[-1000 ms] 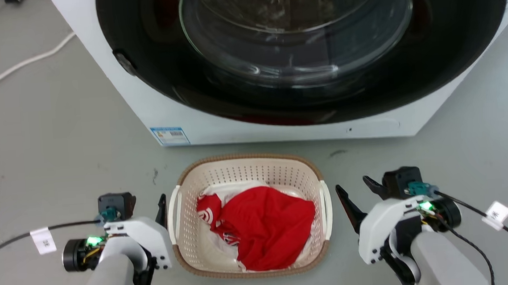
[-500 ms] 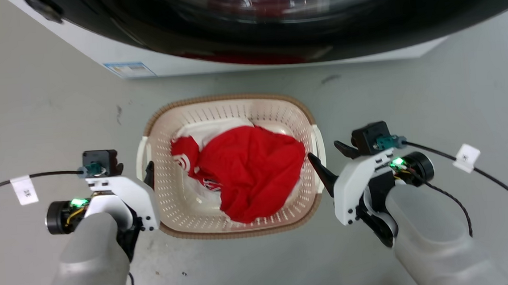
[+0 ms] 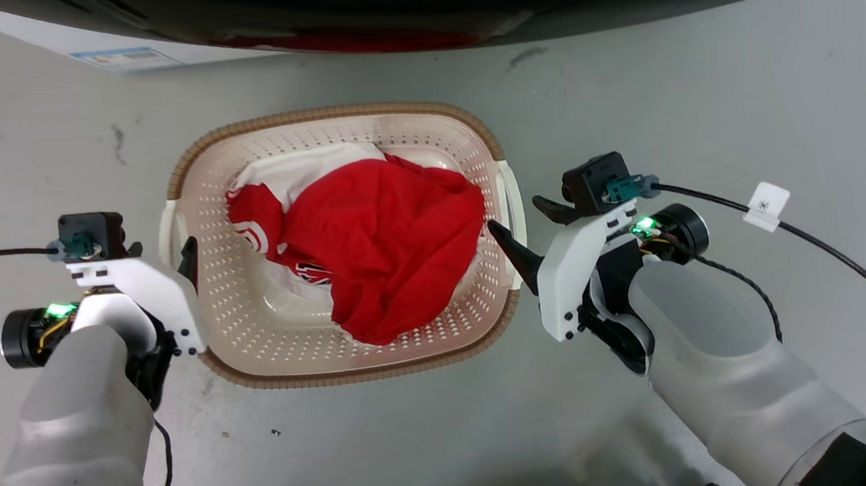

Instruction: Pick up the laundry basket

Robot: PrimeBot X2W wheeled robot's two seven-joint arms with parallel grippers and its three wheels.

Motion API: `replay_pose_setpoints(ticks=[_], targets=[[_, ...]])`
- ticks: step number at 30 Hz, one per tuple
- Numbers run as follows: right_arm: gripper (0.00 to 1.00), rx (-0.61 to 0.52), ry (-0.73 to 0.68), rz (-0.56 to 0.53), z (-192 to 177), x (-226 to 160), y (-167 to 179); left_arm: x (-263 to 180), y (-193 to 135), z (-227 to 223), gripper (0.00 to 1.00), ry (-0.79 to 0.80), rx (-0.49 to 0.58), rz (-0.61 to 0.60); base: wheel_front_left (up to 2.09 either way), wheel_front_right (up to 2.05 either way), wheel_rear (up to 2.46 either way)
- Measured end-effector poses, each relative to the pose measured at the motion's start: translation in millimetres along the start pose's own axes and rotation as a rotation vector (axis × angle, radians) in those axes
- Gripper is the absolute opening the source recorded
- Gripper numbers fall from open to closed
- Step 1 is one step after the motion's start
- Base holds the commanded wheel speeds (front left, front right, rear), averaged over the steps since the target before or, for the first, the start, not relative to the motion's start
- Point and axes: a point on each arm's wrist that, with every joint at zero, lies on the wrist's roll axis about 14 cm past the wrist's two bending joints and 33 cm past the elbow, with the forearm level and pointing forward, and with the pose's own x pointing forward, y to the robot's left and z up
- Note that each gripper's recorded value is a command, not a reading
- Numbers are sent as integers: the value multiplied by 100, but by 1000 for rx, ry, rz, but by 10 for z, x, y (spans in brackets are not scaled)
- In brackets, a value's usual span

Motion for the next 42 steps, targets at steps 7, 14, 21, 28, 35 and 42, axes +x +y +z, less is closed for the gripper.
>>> replay_pose_setpoints(ticks=[7, 14, 21, 28, 35, 42], targets=[[100, 6, 47, 0, -94, 129, -90, 188, -12, 1, 100, 21, 14, -21, 0, 0, 0], [100, -1, 84, 8, -164, 310, -142, 347, -9, -35, 100, 45, 20, -30, 0, 0, 0], [100, -4, 122, 34, -259, 484, -120, 462, -62, -154, 100, 80, 17, -45, 0, 0, 0], [100, 15, 161, 48, -380, 575, -100, 531, -65, -248, 100, 107, 1, -45, 0, 0, 0], [0, 25, 195, 37, -464, 588, -143, 541, -51, -257, 0, 114, -24, -43, 0, 0, 0], [0, 32, 199, 39, -475, 572, -126, 530, -101, -256, 0, 124, -26, -58, 0, 0, 0]])
